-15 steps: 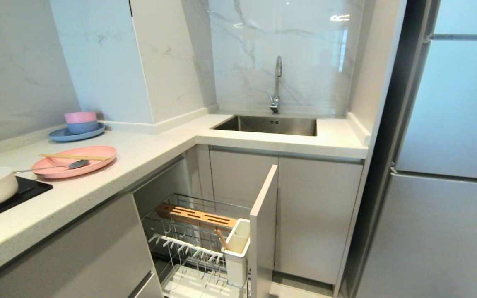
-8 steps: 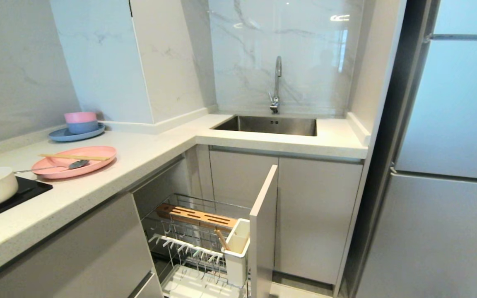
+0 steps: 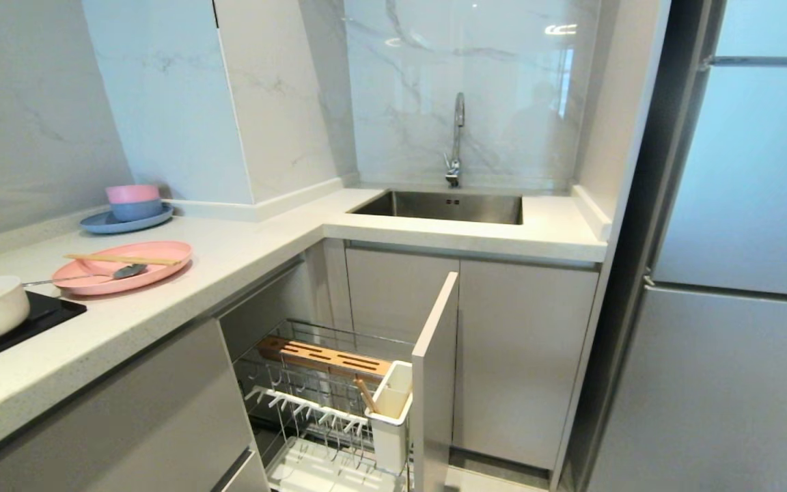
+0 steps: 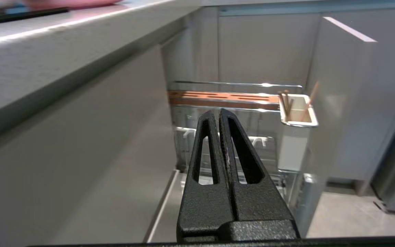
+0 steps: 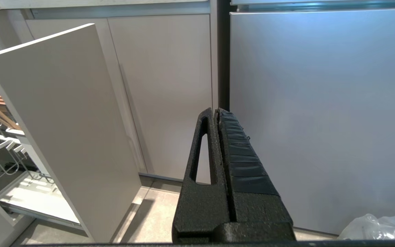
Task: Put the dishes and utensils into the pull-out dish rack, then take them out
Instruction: Pick up the bowl and place it in the cupboard
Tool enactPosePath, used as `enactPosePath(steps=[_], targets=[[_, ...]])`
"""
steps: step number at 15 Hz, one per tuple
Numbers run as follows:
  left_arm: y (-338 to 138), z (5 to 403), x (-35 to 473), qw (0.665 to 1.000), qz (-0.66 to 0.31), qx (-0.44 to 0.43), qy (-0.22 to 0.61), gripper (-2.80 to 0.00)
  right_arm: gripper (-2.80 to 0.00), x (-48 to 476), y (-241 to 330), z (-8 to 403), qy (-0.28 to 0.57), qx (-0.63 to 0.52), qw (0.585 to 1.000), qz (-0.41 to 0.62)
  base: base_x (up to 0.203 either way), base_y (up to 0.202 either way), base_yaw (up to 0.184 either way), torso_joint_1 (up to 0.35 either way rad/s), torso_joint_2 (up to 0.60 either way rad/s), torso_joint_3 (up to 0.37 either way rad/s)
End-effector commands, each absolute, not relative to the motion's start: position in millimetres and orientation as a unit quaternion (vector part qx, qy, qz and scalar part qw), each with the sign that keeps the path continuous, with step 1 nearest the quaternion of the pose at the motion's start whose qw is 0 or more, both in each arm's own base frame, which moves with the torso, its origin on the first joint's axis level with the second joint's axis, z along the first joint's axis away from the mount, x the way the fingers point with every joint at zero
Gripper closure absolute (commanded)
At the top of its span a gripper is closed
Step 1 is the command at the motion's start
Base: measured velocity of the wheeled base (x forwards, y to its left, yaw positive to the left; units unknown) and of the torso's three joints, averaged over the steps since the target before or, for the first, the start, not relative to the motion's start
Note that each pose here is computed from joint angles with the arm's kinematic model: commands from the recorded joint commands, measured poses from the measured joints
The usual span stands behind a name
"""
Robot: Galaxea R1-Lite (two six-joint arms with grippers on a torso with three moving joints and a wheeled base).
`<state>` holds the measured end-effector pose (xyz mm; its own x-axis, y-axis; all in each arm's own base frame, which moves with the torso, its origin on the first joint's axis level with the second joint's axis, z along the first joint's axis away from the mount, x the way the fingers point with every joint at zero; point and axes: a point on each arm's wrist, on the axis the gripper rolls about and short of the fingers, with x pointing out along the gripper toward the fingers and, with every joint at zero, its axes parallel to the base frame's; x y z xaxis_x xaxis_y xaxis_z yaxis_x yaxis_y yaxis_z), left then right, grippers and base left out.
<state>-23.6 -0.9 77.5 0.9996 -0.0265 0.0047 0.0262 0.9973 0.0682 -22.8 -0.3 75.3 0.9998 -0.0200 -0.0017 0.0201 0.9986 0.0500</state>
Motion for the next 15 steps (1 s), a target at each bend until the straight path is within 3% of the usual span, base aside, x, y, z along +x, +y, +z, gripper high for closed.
enactPosePath(steps=[1, 15], targets=[[-1.0, 75.5, -23.2, 0.999, -0.015, 0.033, 0.001, 0.0, 0.0, -22.7, -0.3, 74.9, 0.001, 0.025, 1.0, -0.01, 0.0, 0.0, 0.0, 0.0, 0.0, 0.0], [-0.3, 75.7, -23.0, 1.0, -0.002, 0.008, -0.001, 0.0, 0.0, -22.7, -0.3, 74.9, 0.001, 0.025, 1.0, -0.01, 0.0, 0.0, 0.0, 0.0, 0.0, 0.0]])
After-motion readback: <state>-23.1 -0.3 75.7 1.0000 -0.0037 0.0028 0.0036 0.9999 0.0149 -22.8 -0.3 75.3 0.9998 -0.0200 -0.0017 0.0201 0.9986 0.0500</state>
